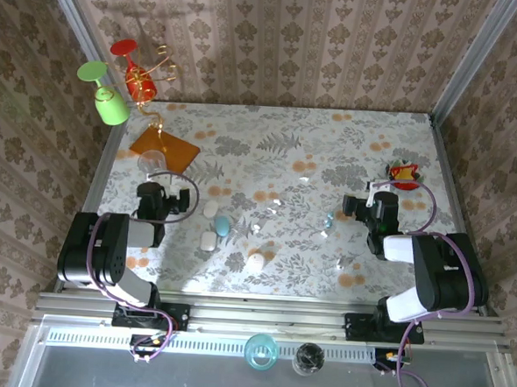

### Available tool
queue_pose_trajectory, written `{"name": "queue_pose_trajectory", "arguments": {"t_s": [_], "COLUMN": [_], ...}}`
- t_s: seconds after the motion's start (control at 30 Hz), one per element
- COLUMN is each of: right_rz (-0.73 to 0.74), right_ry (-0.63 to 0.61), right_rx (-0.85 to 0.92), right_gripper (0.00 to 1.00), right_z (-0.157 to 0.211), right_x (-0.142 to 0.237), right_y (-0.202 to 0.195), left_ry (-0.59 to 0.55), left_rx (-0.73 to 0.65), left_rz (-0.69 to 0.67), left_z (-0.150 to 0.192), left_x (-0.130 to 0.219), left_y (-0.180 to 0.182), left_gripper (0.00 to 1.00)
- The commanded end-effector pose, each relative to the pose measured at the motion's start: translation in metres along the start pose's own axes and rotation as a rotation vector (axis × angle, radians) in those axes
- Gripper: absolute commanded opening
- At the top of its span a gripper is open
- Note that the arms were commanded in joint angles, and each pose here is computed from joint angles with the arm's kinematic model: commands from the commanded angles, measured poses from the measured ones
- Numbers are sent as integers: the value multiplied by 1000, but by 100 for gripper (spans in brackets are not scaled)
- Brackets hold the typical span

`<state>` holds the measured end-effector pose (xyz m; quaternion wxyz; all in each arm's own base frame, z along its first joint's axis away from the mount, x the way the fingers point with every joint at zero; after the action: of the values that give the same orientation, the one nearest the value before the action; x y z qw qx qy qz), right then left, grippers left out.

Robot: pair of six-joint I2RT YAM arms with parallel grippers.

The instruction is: Insert the wireless bluetooth earbuds into the charging case

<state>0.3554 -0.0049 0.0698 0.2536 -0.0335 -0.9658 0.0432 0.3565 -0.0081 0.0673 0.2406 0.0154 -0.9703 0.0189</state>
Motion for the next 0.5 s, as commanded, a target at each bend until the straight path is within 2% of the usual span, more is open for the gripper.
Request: {"name": "queue_pose_trajectory", "arguments": {"t_s": [0.0,0.47], "right_rz": [4,4], "right_ry": [-159,-157], "right_rx": [14,14], "right_gripper": [100,100], "right_z": [-43,-42], "right_x": [-6,-6], "right_y": [-3,-3], "left_ry": [-165,-161], "left_rx": [-34,-33], "left_rz": [-27,-23], "left_z": [-44,-43], "left_x": [-5,-5], "left_y": [6,5], "left_gripper": [100,100]}}
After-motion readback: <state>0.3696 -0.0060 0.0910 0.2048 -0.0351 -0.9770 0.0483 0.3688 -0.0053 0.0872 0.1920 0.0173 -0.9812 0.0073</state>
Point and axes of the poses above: each hand's point on the last joint's axis, 136 mm out from that joint toward the fingers, its own x axis back along the fingers, its own y axis along the line the jaws close on, z = x × y, the point moved 2 cm from there along x, back along the fingers, and after that the axes turned 7 degrees about x, right-handed, at the moved point
